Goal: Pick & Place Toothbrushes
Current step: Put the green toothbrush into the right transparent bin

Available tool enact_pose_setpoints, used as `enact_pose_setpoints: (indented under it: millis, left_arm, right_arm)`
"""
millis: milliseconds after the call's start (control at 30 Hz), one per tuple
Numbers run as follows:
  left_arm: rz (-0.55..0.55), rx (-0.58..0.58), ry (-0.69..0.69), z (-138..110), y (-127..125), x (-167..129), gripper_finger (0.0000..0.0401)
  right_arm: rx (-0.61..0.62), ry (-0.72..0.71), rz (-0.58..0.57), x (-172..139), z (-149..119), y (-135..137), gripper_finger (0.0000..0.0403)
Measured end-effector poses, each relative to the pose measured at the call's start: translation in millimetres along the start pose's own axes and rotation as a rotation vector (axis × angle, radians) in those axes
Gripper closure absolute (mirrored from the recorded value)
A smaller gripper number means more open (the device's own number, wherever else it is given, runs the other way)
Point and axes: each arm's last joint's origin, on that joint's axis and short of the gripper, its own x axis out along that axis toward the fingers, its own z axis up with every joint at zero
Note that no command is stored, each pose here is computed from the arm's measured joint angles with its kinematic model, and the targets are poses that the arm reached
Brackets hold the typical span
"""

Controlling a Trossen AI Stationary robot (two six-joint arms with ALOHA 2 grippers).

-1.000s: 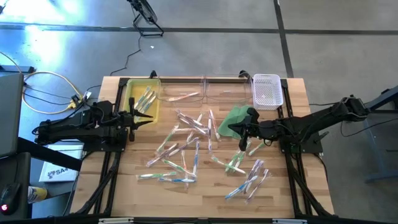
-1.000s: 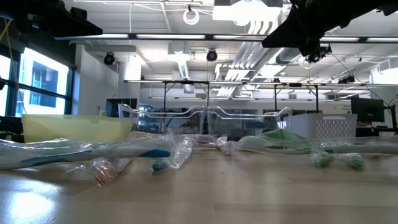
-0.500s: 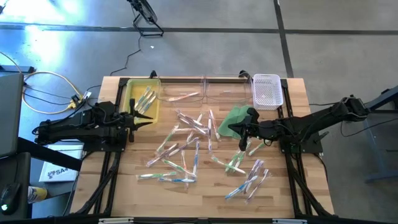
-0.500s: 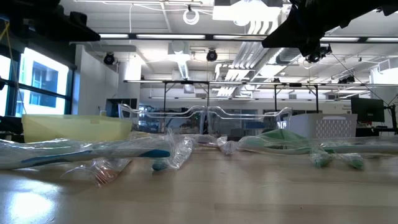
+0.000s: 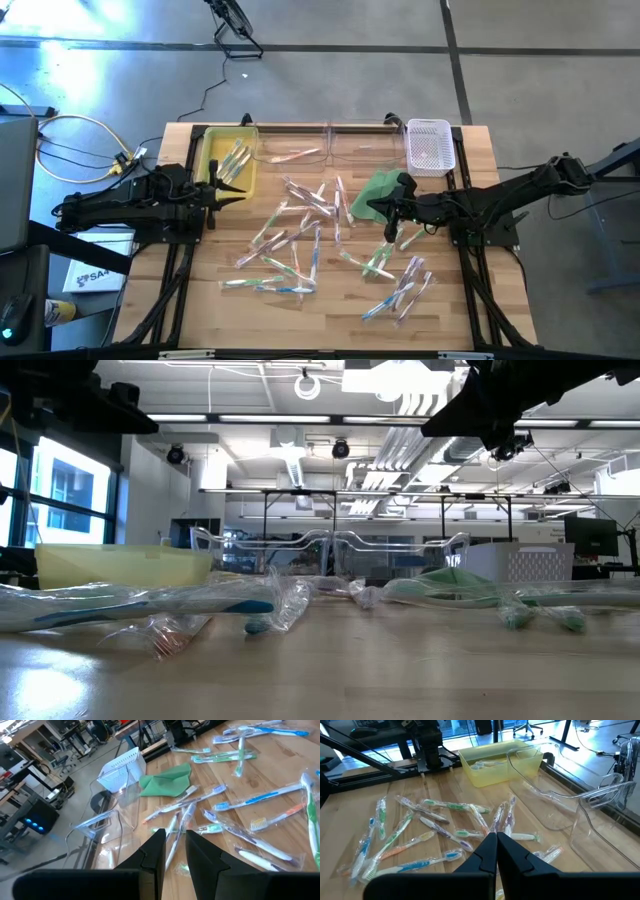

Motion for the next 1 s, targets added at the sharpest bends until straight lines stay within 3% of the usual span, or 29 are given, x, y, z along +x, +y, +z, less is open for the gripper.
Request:
enact_pose_setpoints:
  millis: [233, 533, 733, 1000]
  left_arm:
    - [0.000, -0.007, 0.000, 0, 0, 0, 0.0331]
    - [-0.001, -0.008, 0.004, 0, 0, 0, 0.0331]
    - [0.037, -0.191, -0.023, 3, 3, 1, 0.0331]
    - [0.014, -0.226, 0.072, 1, 2, 21, 0.0358]
  right_arm:
    - [-0.010, 0.000, 0.000, 0, 0, 0, 0.0400]
    - [-0.172, -0.007, 0.001, 0, 1, 0, 0.0400]
    - [-0.237, -0.014, 0.002, 0, 1, 0, 0.0400]
    - [-0.286, -0.013, 0.001, 0, 1, 0, 0.0400]
